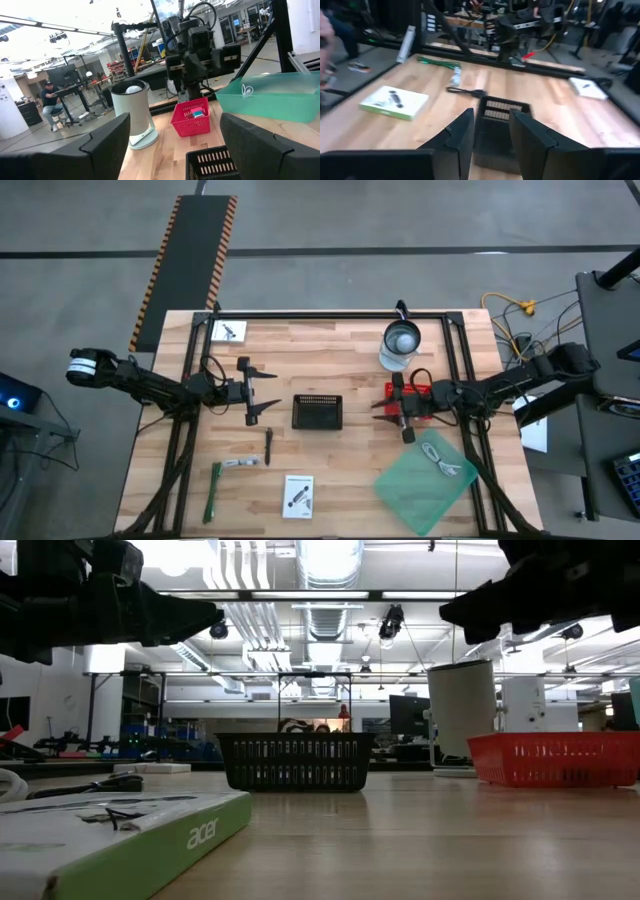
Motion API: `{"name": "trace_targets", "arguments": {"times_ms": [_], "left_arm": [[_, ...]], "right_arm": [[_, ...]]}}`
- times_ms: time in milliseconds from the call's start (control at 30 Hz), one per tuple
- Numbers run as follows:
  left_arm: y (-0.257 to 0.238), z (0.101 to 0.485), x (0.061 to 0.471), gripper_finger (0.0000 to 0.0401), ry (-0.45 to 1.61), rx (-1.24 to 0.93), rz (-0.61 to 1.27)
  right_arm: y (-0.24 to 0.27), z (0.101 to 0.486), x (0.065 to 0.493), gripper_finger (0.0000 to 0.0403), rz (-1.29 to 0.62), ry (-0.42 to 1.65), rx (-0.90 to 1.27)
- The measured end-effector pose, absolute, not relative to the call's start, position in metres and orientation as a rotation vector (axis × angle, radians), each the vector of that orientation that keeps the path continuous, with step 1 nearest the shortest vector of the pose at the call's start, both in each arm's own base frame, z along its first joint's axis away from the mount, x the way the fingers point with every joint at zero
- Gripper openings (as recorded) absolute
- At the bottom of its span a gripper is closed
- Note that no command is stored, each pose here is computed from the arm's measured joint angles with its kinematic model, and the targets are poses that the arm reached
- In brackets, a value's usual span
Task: Pick and place items into bin
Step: Put the black charger cable into the blue bin
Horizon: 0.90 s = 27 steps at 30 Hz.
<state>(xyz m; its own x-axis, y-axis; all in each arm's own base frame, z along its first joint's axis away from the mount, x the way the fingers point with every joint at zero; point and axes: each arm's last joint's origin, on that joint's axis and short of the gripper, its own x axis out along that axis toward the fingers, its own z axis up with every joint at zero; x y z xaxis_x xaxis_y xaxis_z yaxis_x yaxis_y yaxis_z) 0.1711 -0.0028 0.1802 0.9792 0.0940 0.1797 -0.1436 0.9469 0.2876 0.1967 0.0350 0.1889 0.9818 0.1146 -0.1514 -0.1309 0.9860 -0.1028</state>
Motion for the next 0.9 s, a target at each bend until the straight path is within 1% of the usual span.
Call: {"name": "trace_targets", "arguments": {"times_ms": [100, 300, 433, 533, 767, 900], "left_arm": [[-0.003, 0.180, 0.171, 0.0290, -0.165, 0.304, 0.122], [-0.003, 0.179, 0.171, 0.0290, -0.155, 0.305, 0.120], [-0.003, 0.173, 0.172, 0.0290, -0.090, 0.290, 0.108], [-0.003, 0.171, 0.172, 0.0290, -0.084, 0.185, 0.101], [-0.003, 0.177, 0.175, 0.0290, -0.120, -0.171, 0.082], [-0.003, 0.185, 0.179, 0.0290, -0.156, -0.318, 0.069]], "right_arm": [[0.030, 0.189, 0.198, 0.0106, 0.104, 0.139, -0.162], [0.027, 0.197, 0.199, 0.0100, 0.072, 0.059, -0.150], [0.027, 0.198, 0.199, 0.0096, 0.071, 0.046, -0.182], [0.027, 0.198, 0.199, 0.0092, 0.072, 0.046, -0.206], [0.027, 0.198, 0.199, 0.0084, 0.068, 0.050, -0.234], [0.024, 0.197, 0.199, 0.0079, -0.021, 0.064, -0.245]]}}
